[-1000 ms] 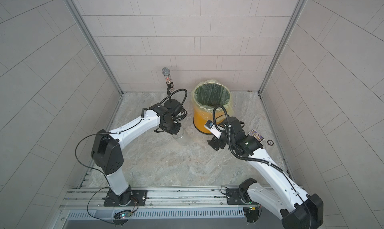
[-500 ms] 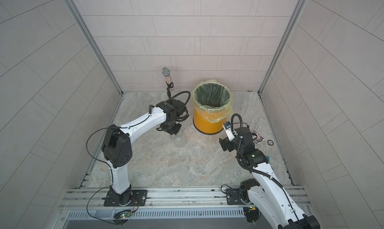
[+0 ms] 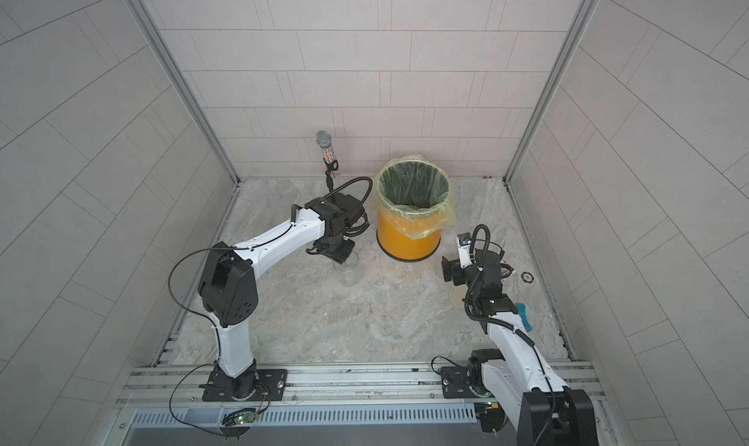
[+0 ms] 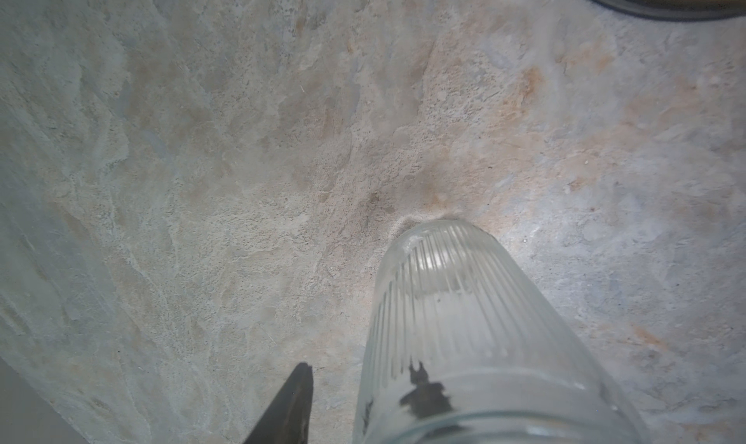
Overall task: Empty expired oatmeal from jars
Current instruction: Place the jar at the center of the board.
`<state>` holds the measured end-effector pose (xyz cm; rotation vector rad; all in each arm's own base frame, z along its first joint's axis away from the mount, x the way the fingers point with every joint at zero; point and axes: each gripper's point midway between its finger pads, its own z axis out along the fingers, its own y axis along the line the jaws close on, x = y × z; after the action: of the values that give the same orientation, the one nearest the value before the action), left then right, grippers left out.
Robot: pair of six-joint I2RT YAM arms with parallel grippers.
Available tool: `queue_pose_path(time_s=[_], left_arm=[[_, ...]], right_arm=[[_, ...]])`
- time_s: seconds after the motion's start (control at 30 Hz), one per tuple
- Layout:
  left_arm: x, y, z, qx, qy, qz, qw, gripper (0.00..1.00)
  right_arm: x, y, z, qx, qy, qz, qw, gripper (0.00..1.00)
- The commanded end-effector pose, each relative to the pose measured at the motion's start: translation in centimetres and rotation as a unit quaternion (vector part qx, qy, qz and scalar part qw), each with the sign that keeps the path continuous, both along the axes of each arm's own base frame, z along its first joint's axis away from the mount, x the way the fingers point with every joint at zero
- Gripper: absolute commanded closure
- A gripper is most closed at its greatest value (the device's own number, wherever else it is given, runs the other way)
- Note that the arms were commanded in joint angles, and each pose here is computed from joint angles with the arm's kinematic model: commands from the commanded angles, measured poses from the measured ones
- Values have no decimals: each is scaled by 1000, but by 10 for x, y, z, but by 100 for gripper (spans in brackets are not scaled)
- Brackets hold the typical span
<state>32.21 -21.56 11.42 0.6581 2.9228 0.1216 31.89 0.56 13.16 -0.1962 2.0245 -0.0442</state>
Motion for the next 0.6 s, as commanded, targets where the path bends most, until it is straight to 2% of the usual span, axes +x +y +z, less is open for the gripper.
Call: queue_pose_path(time_s=[0.0,0.07,0.17,0.2,0.33,0.4,0.57], left_arm=[[3,-5,20,-21,-27,1,999,44],[7,-6,29,-31,-45,5,998,36],[13,-7,47,-48,-80,11,996,4],[16,-5,55,-49,-96,15,994,0],[27,9,85,-55,-173,44,982,0],[30,19,94,-62,-204,59,975,0],[36,60,109,-73,-286,115,948,0]], right_arm=[[17,-10,20,30,-63,-30,997,1],[24,-12,15,41,-63,-41,996,1],[34,-16,3,39,-65,-50,996,1],[38,-19,0,35,-71,-57,995,0],[50,-25,-14,36,-81,-69,994,1],[54,-26,-17,40,-56,-70,995,1],[58,-30,-14,54,-75,-86,992,1]])
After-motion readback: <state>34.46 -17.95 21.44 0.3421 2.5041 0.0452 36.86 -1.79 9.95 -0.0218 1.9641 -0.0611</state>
